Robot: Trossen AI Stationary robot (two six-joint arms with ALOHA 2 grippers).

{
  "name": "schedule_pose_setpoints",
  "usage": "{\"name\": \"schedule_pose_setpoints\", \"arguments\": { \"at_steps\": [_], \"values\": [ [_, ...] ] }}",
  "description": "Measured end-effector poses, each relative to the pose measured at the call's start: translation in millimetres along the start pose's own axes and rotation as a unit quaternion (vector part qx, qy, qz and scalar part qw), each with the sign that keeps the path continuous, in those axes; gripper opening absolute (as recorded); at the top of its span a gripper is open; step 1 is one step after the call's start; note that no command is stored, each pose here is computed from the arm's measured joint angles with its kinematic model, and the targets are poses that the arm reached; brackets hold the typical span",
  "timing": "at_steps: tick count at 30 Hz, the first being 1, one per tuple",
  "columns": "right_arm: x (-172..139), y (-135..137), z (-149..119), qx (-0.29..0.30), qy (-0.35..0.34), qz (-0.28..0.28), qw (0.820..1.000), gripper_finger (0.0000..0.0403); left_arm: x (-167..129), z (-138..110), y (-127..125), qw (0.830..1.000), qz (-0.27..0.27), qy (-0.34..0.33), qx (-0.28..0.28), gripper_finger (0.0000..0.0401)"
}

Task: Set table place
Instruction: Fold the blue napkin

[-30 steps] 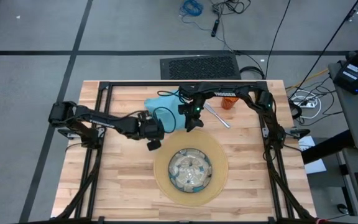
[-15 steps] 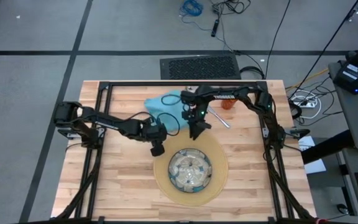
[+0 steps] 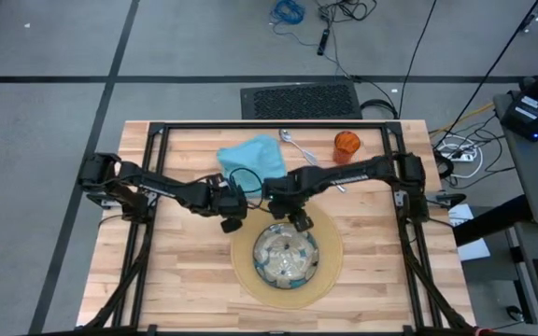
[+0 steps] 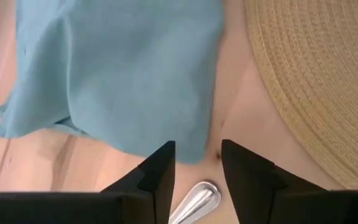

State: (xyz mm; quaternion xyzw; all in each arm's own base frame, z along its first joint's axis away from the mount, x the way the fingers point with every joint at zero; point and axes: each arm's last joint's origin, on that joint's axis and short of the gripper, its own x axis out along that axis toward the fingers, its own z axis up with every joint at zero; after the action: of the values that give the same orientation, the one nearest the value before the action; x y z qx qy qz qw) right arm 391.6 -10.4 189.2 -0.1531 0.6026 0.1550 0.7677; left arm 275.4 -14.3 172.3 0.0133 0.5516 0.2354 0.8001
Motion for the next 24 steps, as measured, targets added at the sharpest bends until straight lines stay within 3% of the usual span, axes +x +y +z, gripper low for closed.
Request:
{"name": "schedule_pose_setpoints", "arguments": {
  "at_steps": [3,10,16,24],
  "values": [
    [-9.6,5.7,5.0,-0.015,0.020,-0.093,0.995,0.0150,0.0,-0.1,0.5,1.000,0.009,-0.002,0.001,0.0116],
    [-4.9,-0.5,1.7,-0.003,0.008,-0.154,0.988,0.0150,6.6,-2.8,-7.3,1.000,0.019,0.007,0.016,0.0116],
    [20.0,-3.6,-16.5,0.004,0.010,-0.161,0.987,0.0150,18.1,-7.8,-18.1,0.999,0.024,0.027,0.038,0.0116],
    [20.4,-15.0,-19.6,0.025,-0.005,-0.173,0.985,0.0150,22.8,-5.9,-21.1,0.999,0.021,0.020,0.045,0.0116]
  ]
}}
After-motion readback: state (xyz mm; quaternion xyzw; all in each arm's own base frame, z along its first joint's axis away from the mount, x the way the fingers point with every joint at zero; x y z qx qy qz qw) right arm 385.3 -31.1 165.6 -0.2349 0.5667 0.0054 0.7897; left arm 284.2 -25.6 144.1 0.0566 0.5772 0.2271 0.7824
